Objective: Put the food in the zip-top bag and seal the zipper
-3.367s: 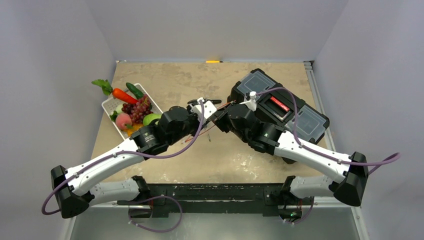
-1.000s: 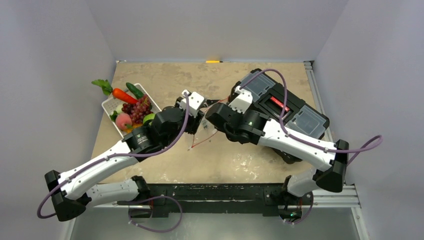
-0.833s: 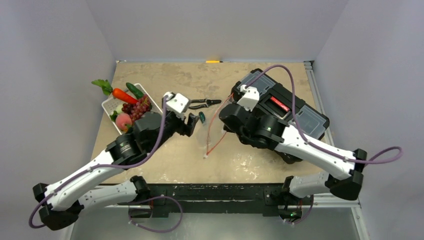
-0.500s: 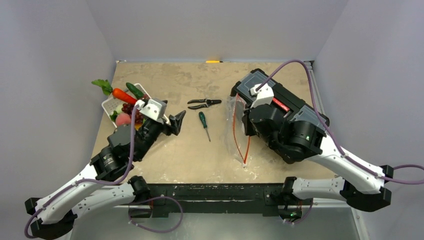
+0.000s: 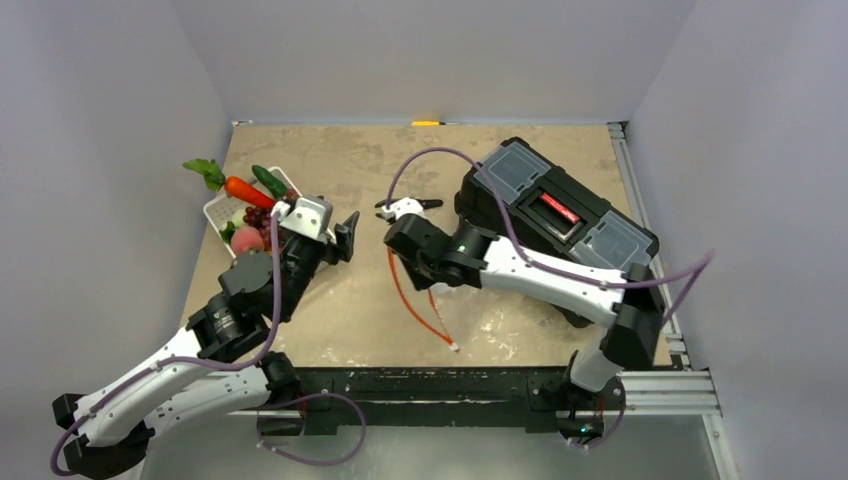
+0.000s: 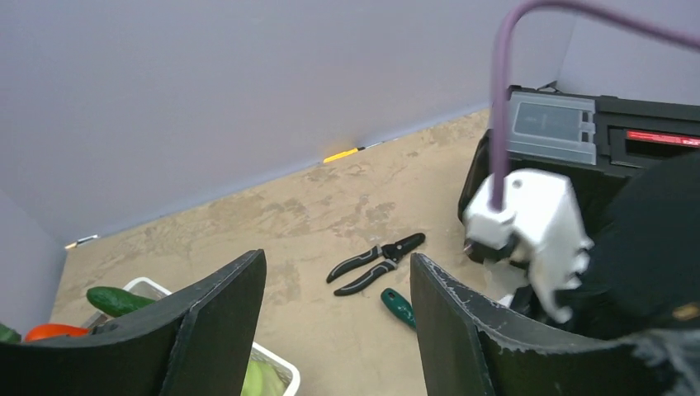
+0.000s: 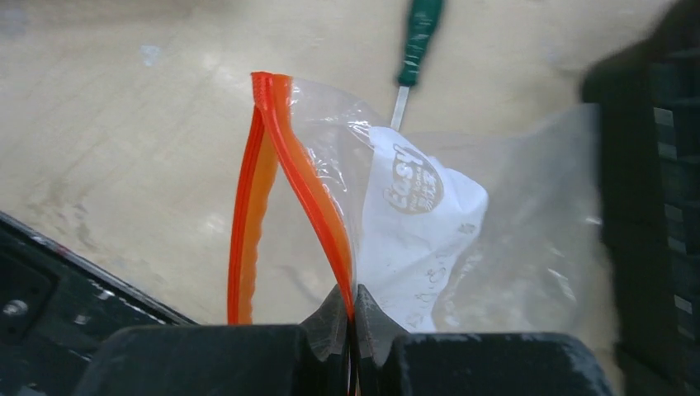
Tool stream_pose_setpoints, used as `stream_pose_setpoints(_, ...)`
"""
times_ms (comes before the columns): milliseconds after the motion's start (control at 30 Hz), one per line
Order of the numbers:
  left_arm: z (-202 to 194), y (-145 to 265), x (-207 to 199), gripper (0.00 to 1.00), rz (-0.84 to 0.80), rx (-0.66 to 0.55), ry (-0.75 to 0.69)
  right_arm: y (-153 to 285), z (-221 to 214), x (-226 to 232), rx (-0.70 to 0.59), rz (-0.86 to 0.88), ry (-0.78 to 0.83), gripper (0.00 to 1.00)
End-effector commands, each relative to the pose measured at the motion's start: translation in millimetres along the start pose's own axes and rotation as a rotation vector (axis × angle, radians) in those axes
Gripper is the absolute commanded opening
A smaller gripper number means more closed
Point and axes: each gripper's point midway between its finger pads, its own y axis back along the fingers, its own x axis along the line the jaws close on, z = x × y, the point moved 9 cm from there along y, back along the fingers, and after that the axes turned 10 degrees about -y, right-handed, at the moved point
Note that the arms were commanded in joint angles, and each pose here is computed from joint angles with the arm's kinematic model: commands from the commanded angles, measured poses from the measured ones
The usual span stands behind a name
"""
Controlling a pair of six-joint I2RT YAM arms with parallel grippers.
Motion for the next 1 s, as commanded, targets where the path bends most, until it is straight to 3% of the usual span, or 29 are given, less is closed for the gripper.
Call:
stream_pose_setpoints(0, -1, -2, 9, 0.64, 0.090, -0.027, -0.064, -22, 23, 59, -0.056, 0.308, -0.159, 0.00)
stream_pose_setpoints(133, -5, -2, 13, 0.64, 0.132, -0.006, -0.102, -39, 24, 68, -0.055, 0.278, -0.193, 0.00)
stream_pose_setpoints(400, -12, 13, 21, 0.66, 0.161, 0.105, -0.013, -28, 20, 57, -0.110, 0.311, -0.263, 0.00)
stream_pose_setpoints(633, -43, 24, 46, 0.80, 0.206, 0.352, 0.161, -30, 18, 42, -0.107, 0.324, -0.320, 0.00)
stream_pose_setpoints(767, -70, 15, 59, 0.89, 0.255, 0.555, 0.269, -26, 20, 35, -0.105, 0.384, -0.344, 0.00)
stream_pose_setpoints(867, -95, -7, 72, 0.91, 0.252, 0.719, 0.448, -21, 22, 31, -0.119, 0.386, -0.337, 0.00)
stream_pose_setpoints(967, -113, -26, 92, 0.91, 0.349, 0.794, 0.598, -19, 23, 29, -0.125, 0.387, -0.339, 0.00)
